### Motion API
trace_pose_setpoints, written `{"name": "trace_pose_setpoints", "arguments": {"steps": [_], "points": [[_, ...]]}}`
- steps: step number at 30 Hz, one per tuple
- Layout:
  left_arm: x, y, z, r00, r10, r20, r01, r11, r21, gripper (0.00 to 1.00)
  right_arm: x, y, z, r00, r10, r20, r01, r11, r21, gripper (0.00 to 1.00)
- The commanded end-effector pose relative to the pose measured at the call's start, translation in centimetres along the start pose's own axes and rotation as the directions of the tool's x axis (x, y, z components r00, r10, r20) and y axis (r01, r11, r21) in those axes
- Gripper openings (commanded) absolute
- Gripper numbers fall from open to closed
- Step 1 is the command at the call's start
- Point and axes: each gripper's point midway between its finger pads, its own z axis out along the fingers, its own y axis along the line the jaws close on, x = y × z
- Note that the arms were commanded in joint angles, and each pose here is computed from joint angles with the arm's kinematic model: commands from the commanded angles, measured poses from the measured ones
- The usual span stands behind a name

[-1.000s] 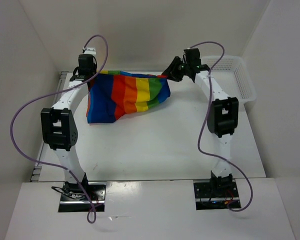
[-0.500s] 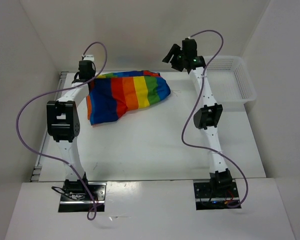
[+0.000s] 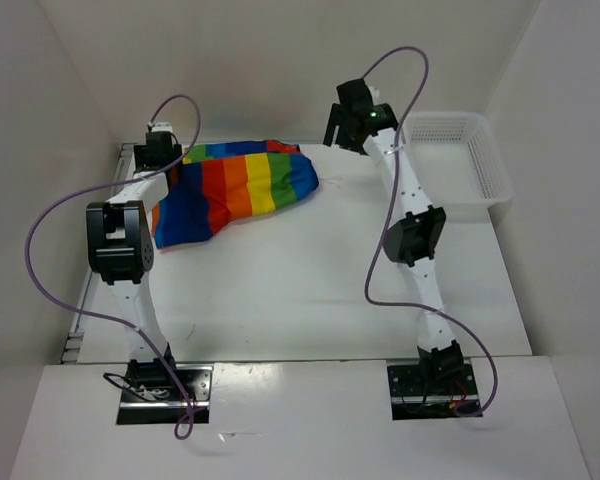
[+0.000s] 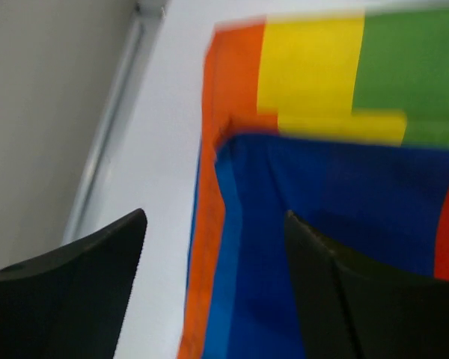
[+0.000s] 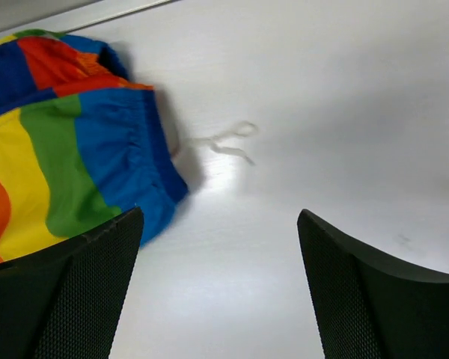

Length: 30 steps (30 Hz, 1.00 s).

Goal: Fold and stack the shorts
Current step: Fold the shorts

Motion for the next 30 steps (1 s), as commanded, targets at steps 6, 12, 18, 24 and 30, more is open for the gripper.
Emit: {"name": "trace_pose_setpoints", "arguments": {"steps": [6, 12, 18, 24, 30], "points": [[3.5, 1.1, -6.7, 0.964, 0.11, -0.244, -0.089, 0.991, 0.097, 0.92, -4.1, -4.2, -24.0, 0.879, -0.319, 0.355, 0.263, 0.944, 0.198, 0.99], [7.5, 2.2, -10.4, 0.931, 0.151, -0.333, -0.116, 0.986, 0.123, 0.94, 5.5, 0.7, -15.5, 0.942, -0.231, 0.242, 0.274, 0.948, -0.163, 0.96], [11.5, 3.3, -12.6, 0.902, 0.171, -0.397, -0.13, 0.983, 0.13, 0.96, 6.5, 5.9, -5.3, 0.987, 0.002, 0.162, 0.059, 0.925, -0.375, 0.83], [12.3, 2.7, -13.3, 0.905, 0.169, -0.39, -0.11, 0.979, 0.169, 0.97, 6.1, 5.5, 2.4, 0.993, -0.055, 0.101, 0.085, 0.942, -0.325, 0.88], [16.3, 3.9, -10.4, 0.825, 0.141, -0.547, -0.037, 0.98, 0.196, 0.99, 8.4, 5.3, 6.7, 0.999, -0.018, -0.027, 0.006, 0.926, -0.378, 0.88]]}}
